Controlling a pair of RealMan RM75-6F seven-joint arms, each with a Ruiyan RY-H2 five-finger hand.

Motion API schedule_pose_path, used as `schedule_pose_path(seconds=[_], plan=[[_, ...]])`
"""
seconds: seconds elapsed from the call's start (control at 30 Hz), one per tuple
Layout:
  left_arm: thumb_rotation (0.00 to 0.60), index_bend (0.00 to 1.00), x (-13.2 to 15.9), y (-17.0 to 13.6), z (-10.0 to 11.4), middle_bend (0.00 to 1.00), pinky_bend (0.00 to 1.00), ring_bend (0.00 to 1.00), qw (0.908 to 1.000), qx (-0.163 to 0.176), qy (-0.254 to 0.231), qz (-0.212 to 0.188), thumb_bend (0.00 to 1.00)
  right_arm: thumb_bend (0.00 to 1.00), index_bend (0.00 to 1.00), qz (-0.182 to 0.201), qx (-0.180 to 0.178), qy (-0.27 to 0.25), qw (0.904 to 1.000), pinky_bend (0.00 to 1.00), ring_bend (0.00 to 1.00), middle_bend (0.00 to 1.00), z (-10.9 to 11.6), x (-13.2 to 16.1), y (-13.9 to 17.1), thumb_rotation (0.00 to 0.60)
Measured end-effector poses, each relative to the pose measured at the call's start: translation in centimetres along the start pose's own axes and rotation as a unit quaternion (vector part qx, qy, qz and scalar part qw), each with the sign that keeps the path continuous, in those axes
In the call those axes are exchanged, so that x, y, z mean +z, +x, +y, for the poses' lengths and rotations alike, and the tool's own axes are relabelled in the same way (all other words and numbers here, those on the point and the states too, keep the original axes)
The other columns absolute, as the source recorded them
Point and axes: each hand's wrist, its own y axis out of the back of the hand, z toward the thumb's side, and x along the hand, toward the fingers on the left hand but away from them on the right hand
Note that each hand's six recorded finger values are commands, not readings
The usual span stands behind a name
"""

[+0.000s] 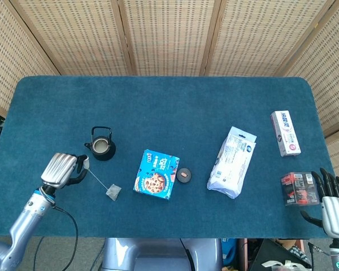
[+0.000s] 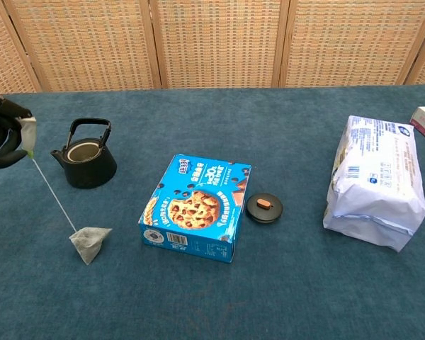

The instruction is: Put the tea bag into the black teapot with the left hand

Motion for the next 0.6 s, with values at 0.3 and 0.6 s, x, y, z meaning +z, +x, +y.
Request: schedule_pose_path(seconds=[0.3,0.6], plan=[[0.6,0.76,0.5,1.6,4.1,0.7,0.65,0.65,0.9979,0.058,-0.018,-0.024,0.45,0.0,0.0,-0.004,0.001,-0.002,1.0,0.0,0.0,0.0,-0.1,-0.4,0.1,0.6],[0.6,0.76,0.1,3.1,7.0,0.7,0.65,0.65,0.9956,0.088,-0.014,-0.03,0.45,0.0,0.0,-0.005,0.004,-0.001,1.0,0.0,0.0,0.0,-0.3,-0.4,0.0,0.6]])
